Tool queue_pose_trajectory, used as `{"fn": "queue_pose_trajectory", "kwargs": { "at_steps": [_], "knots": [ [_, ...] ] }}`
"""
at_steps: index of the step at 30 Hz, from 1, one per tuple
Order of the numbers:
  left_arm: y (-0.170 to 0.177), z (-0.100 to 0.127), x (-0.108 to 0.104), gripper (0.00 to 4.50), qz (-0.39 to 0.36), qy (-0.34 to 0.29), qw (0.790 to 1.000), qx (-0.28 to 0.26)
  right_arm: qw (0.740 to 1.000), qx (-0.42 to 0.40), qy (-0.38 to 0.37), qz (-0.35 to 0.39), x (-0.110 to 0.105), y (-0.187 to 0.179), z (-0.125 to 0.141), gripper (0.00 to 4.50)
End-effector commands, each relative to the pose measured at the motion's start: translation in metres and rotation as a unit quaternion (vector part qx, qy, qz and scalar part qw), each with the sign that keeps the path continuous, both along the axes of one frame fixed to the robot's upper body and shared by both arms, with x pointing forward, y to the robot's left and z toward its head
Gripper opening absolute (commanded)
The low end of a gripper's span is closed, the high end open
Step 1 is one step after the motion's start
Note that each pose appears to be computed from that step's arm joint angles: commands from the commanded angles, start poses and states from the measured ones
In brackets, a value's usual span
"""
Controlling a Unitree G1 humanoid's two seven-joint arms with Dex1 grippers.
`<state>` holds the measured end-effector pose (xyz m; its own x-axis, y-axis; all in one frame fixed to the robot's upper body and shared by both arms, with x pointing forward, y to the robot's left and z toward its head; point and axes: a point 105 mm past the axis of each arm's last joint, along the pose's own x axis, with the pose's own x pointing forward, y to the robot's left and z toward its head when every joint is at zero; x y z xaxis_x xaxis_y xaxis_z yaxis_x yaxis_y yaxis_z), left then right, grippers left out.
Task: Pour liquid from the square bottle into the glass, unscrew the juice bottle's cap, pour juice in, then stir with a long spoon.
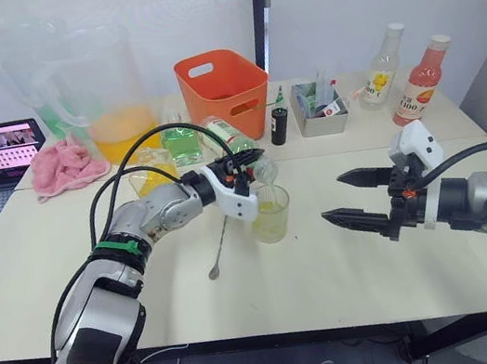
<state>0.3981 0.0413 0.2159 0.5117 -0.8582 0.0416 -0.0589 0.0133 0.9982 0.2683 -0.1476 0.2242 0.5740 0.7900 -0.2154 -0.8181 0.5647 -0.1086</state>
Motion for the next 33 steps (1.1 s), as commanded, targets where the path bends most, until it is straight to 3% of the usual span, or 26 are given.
{"fn": "queue_pose_trajectory", "kwargs": {
  "at_steps": [1,7,11,18,22,24,33],
  "knots": [
    [0.003,0.028,0.0,1.36,0.002,0.023,0.997,-0.072,1.0,-0.004,-0.027,0.007,-0.001,0.001,0.012,4.48],
    [0.011,0.032,0.001,1.36,0.013,0.069,0.992,-0.103,0.999,-0.006,-0.028,0.014,0.002,0.003,0.014,4.48],
    [0.022,0.047,0.003,1.36,0.032,0.112,0.979,-0.165,0.999,-0.002,-0.03,0.025,0.005,0.005,0.017,4.48],
    [0.04,0.08,-0.007,1.36,0.023,0.271,0.906,-0.325,0.997,0.009,-0.041,0.061,0.01,0.007,0.029,4.48],
    [0.061,0.103,-0.026,1.36,0.004,0.339,0.844,-0.415,0.994,0.013,-0.048,0.094,0.02,0.007,0.04,4.48],
    [0.066,0.105,-0.036,1.36,0.0,0.366,0.827,-0.427,0.992,0.01,-0.051,0.111,0.022,0.008,0.042,4.48],
    [0.11,0.087,-0.085,1.36,0.054,0.423,0.793,-0.435,0.984,-0.003,-0.047,0.172,0.04,0.013,0.045,4.48]
  ]
}}
